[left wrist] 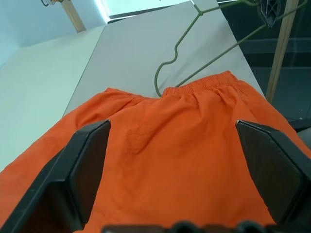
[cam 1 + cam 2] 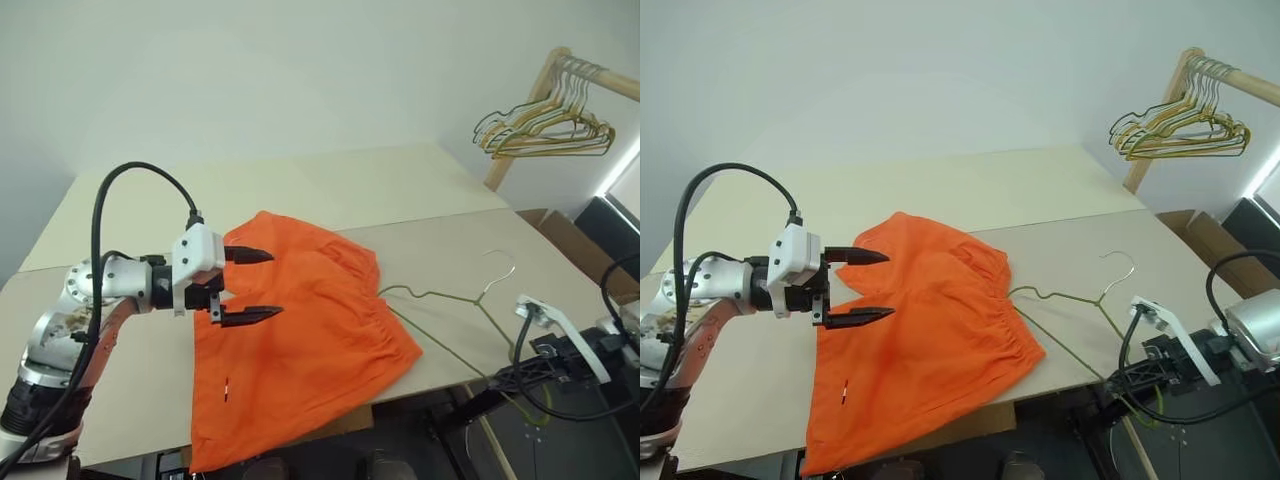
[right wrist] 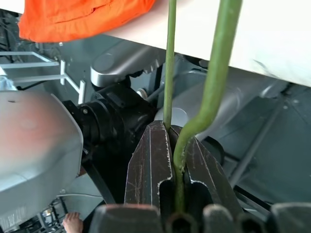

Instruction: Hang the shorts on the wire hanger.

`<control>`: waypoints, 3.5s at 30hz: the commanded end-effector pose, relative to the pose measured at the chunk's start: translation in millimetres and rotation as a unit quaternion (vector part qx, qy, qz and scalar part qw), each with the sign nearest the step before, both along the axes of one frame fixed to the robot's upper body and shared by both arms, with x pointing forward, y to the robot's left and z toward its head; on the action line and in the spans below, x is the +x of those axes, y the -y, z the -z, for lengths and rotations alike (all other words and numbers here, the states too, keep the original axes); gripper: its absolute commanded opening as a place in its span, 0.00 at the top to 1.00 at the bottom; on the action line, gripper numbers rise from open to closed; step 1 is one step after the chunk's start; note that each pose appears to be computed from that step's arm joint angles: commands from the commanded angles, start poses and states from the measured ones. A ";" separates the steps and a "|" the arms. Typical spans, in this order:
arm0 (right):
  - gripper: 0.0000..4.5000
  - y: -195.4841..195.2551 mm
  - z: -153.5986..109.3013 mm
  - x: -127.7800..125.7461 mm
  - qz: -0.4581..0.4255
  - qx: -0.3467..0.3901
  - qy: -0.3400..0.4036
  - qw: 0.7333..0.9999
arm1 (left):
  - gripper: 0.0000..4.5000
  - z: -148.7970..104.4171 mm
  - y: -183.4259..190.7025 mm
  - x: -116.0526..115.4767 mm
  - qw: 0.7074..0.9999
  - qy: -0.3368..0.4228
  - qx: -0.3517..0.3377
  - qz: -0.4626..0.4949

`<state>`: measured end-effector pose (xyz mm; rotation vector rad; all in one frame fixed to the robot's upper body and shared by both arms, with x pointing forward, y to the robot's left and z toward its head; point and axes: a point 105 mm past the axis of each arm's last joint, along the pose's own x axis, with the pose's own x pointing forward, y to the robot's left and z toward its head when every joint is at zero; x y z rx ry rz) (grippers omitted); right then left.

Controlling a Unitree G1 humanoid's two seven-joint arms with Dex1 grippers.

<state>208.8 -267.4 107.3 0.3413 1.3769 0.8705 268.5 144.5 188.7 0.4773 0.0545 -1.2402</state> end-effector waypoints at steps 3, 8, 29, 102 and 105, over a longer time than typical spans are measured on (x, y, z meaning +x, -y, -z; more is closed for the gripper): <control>1.00 4.2 -15.6 -11.2 -0.022 0.023 -0.003 0.999 | 0.00 -11.9 -2.9 -2.3 1.000 0.028 0.005 -0.003; 1.00 0.3 -20.3 -21.8 -0.047 0.037 -0.012 0.998 | 0.00 -10.5 -2.9 -3.2 1.000 0.028 0.006 -0.003; 1.00 -25.3 2.1 1.3 -0.077 0.094 -0.002 0.993 | 0.00 -11.7 -5.8 -2.6 0.999 0.035 0.017 -0.006; 1.00 -79.9 27.5 99.8 0.152 0.233 -0.028 0.960 | 0.00 -9.0 -10.7 -10.5 0.998 0.050 0.041 -0.003; 1.00 -83.5 30.1 95.8 0.128 0.233 -0.031 0.964 | 0.00 -8.9 -11.0 -11.1 0.998 0.051 0.041 -0.003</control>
